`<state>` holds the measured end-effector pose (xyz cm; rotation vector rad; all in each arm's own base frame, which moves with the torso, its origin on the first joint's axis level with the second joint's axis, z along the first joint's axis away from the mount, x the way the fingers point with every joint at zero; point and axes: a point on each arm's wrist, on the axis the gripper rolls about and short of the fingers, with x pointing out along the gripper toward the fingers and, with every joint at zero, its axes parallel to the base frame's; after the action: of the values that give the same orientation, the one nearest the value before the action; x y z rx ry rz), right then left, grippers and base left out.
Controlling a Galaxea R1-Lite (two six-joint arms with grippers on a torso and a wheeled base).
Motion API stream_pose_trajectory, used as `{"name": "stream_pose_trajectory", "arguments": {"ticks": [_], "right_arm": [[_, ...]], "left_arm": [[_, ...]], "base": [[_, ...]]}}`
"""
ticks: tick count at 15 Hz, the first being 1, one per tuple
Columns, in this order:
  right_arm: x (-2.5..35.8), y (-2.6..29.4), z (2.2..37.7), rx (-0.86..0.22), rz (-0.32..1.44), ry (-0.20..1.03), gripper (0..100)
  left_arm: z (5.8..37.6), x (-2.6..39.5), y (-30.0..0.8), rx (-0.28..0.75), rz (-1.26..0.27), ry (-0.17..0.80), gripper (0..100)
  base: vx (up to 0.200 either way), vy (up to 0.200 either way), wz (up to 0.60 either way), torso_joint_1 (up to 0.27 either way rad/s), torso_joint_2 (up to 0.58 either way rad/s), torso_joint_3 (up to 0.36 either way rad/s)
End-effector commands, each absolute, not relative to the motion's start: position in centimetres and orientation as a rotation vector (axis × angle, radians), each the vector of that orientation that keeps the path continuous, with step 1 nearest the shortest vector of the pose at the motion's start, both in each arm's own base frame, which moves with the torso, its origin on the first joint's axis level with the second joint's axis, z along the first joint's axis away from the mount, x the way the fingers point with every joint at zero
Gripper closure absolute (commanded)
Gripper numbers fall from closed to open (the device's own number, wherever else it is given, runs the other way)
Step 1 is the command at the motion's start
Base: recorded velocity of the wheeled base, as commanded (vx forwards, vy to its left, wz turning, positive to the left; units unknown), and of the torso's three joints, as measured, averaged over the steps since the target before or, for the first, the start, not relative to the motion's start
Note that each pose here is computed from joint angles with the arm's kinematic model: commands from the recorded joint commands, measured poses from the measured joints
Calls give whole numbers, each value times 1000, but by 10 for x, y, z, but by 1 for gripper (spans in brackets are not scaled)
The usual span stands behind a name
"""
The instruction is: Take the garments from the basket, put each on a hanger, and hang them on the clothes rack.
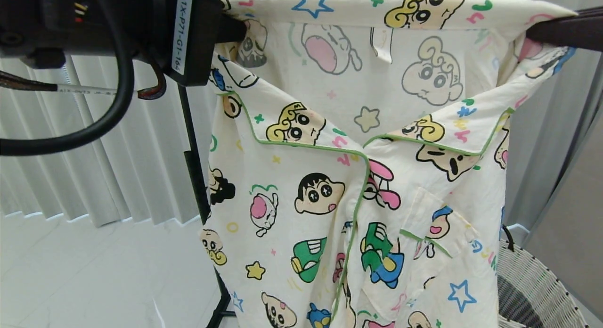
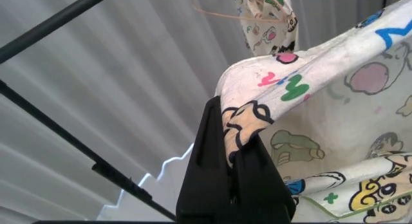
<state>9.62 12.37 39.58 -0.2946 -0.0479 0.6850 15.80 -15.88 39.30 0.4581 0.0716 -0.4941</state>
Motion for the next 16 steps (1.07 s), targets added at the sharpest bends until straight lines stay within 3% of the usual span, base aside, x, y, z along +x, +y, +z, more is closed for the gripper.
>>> {"name": "stream_pose_trajectory", "arguments": {"ticks": [1, 4, 5, 9, 16], "right_arm": [[99, 125, 394, -291, 680, -37, 100], [103, 131, 391, -299, 679, -19, 100], [103, 131, 389, -305, 680, -10, 0], [95, 123, 361, -351, 726, 49, 0], [94, 104, 357, -315, 694, 10, 0]], "left_arm": [[393, 158, -160, 453, -497, 67, 100], [395, 160, -163, 442, -498, 48, 100], [395, 160, -163, 442, -496, 45, 100], [388, 171, -160, 464, -417, 82, 100], [376, 199, -156, 502, -202, 159, 100]], "base": [[0, 0, 0, 0, 0, 0], [0, 0, 0, 0, 0, 0], [0, 0, 0, 0, 0, 0], [0, 0, 0, 0, 0, 0], [0, 0, 0, 0, 0, 0]]}}
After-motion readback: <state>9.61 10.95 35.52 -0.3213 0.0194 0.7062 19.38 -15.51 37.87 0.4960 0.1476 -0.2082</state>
